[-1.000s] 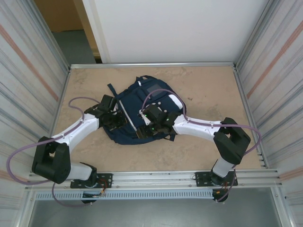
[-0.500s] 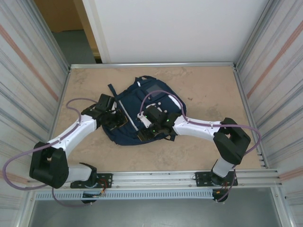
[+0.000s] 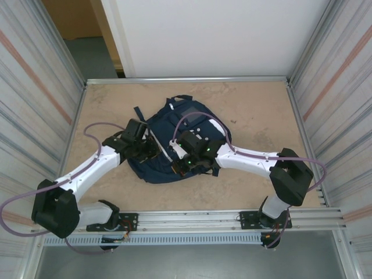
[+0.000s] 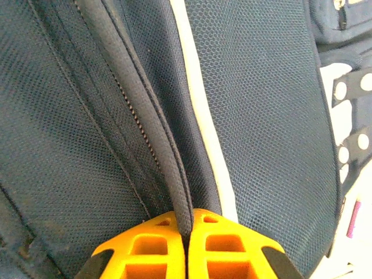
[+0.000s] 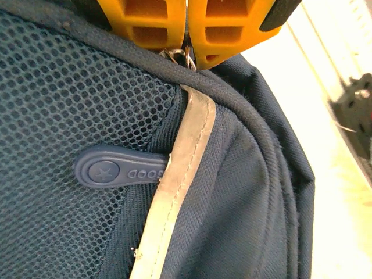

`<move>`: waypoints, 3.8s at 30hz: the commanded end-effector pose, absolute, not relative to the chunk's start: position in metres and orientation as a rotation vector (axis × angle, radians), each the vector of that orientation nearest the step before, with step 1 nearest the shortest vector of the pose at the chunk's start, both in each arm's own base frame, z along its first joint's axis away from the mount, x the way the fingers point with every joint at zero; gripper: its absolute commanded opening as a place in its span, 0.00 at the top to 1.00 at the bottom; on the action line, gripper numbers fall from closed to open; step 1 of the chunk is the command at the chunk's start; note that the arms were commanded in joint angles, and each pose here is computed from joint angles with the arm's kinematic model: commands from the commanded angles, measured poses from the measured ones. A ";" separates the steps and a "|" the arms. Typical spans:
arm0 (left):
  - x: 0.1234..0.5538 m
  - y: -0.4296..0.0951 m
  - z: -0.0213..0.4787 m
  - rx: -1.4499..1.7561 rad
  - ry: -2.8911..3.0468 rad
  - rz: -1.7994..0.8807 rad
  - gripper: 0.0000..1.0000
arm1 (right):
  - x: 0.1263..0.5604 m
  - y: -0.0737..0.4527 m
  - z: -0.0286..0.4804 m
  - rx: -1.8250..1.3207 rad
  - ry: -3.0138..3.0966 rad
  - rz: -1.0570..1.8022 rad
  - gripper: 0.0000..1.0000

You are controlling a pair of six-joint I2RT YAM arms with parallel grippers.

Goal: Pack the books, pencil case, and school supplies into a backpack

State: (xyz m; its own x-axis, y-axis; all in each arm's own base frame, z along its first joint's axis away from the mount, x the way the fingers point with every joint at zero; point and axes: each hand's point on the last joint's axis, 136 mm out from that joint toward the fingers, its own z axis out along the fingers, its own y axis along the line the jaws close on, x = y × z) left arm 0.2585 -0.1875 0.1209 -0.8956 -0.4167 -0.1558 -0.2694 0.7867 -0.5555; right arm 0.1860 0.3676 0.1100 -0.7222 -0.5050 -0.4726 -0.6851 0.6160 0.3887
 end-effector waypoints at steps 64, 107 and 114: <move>0.190 -0.239 0.083 0.465 2.651 -0.726 0.66 | 0.217 0.339 0.110 -1.810 1.546 0.354 0.57; 0.210 -0.240 0.099 0.563 2.458 -0.742 1.00 | 0.212 0.327 0.139 -1.842 1.418 0.373 1.00; 0.241 -0.170 0.092 0.170 2.506 -0.564 1.00 | 0.226 0.295 0.136 -1.877 1.473 0.247 1.00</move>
State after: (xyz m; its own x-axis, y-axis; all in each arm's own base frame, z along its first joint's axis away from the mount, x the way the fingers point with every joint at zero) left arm 0.2241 -0.2153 0.1072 -0.8092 0.1291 -0.5732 0.4223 0.8061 -0.4146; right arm 0.2254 0.3089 0.1251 0.2986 -0.7471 -0.5938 -0.9181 -0.0550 -0.3924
